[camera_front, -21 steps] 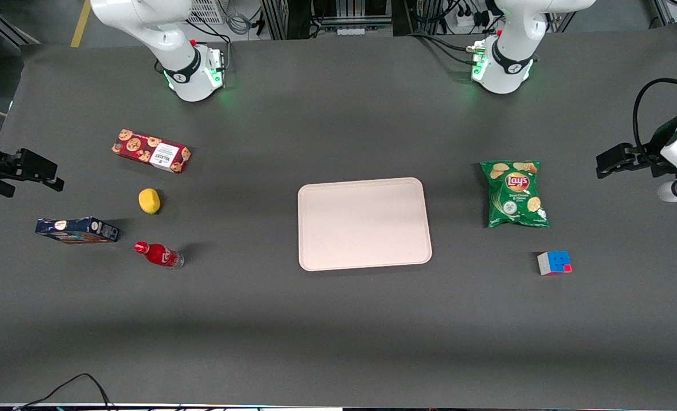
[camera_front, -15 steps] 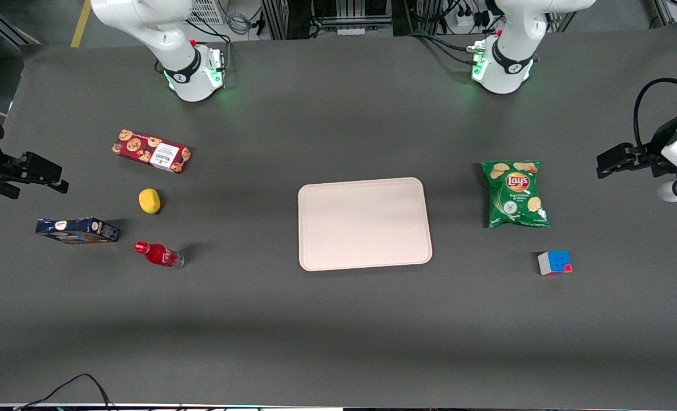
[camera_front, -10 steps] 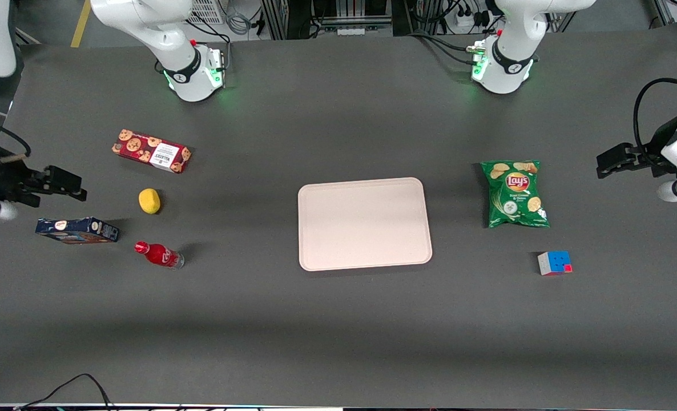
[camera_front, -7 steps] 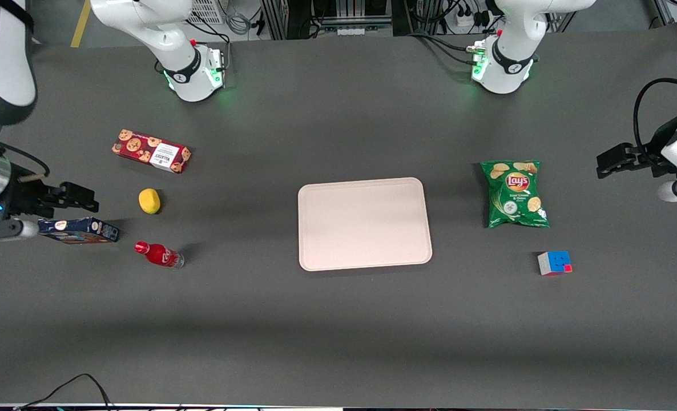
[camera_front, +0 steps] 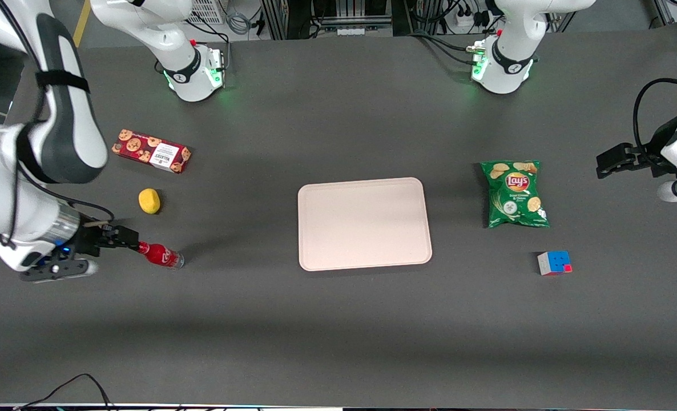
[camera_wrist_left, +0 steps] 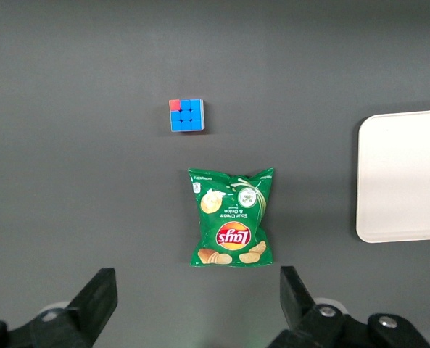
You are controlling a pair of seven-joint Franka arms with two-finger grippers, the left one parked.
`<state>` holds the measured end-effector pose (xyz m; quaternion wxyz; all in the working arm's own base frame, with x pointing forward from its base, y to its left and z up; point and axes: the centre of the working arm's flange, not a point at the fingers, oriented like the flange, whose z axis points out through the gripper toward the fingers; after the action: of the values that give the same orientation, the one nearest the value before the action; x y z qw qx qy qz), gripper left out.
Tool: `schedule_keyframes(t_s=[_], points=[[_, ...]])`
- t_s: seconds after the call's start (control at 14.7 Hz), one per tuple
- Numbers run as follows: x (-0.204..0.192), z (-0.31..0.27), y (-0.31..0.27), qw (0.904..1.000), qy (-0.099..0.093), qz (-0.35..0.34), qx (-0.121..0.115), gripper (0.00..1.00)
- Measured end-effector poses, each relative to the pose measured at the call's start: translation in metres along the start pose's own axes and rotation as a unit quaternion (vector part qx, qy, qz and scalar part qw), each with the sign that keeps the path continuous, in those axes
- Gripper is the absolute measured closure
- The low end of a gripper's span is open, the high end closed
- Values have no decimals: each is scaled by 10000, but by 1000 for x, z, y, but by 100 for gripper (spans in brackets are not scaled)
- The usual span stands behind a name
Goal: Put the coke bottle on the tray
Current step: 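Close the right gripper around the red Coca-Cola bottle's body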
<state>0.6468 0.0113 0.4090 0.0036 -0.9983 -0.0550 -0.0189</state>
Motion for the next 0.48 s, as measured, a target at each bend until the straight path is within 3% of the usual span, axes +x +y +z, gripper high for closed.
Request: schedule_keyframes(t_s=[0.2,0.48], points=[[-14,60,-2,9996,200,-126,-177,0],[-29,87,-3,9996,115,-158,-194,0]])
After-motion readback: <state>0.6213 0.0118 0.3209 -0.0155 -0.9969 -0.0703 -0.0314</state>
